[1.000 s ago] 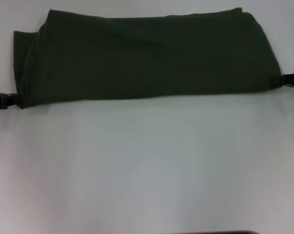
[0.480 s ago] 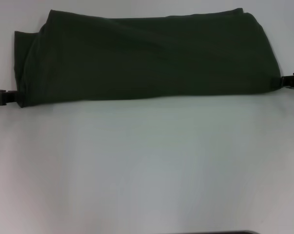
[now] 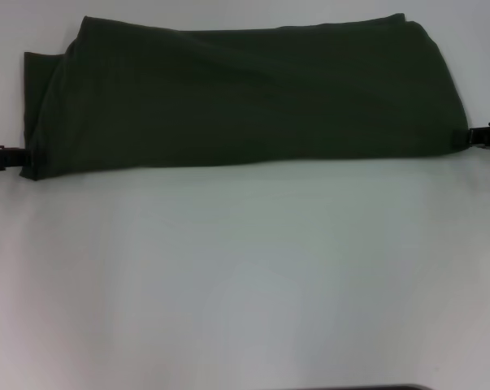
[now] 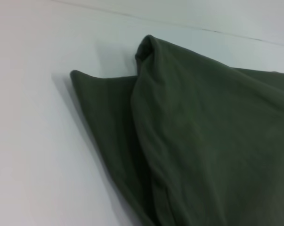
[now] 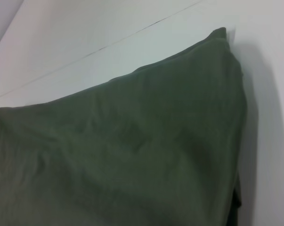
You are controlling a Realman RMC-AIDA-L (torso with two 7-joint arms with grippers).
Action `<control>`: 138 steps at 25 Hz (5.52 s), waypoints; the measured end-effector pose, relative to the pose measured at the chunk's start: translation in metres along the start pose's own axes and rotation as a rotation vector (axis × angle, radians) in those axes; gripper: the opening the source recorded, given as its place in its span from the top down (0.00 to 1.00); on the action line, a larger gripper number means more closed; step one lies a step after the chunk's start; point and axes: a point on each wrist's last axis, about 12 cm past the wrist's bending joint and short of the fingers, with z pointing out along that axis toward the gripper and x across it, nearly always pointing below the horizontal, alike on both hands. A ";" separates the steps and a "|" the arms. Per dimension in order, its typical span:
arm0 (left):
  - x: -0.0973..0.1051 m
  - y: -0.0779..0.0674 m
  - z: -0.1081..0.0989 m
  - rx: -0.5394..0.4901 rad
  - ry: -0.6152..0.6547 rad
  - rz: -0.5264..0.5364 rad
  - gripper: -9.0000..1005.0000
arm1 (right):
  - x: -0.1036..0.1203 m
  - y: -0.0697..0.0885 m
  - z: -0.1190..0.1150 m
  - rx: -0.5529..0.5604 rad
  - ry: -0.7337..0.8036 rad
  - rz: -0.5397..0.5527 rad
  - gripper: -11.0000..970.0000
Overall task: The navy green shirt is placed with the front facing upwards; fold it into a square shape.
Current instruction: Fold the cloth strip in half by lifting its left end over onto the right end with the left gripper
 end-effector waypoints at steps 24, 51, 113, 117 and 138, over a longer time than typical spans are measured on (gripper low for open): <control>0.002 -0.001 0.004 -0.019 0.072 -0.003 0.17 | -0.002 -0.001 -0.002 0.004 -0.006 0.001 0.98; -0.005 -0.007 0.012 -0.019 0.077 0.004 0.52 | -0.002 -0.001 -0.003 0.004 -0.008 -0.001 0.98; 0.078 -0.022 -0.052 0.263 0.241 -0.093 0.98 | 0.077 -0.014 -0.076 -0.209 0.106 0.029 0.98; 0.085 -0.023 -0.055 0.276 0.252 -0.092 0.98 | 0.081 -0.012 -0.078 -0.229 0.114 0.026 0.98; 0.098 -0.019 -0.059 0.258 0.310 -0.090 0.98 | 0.096 -0.020 -0.088 -0.191 0.134 0.050 0.98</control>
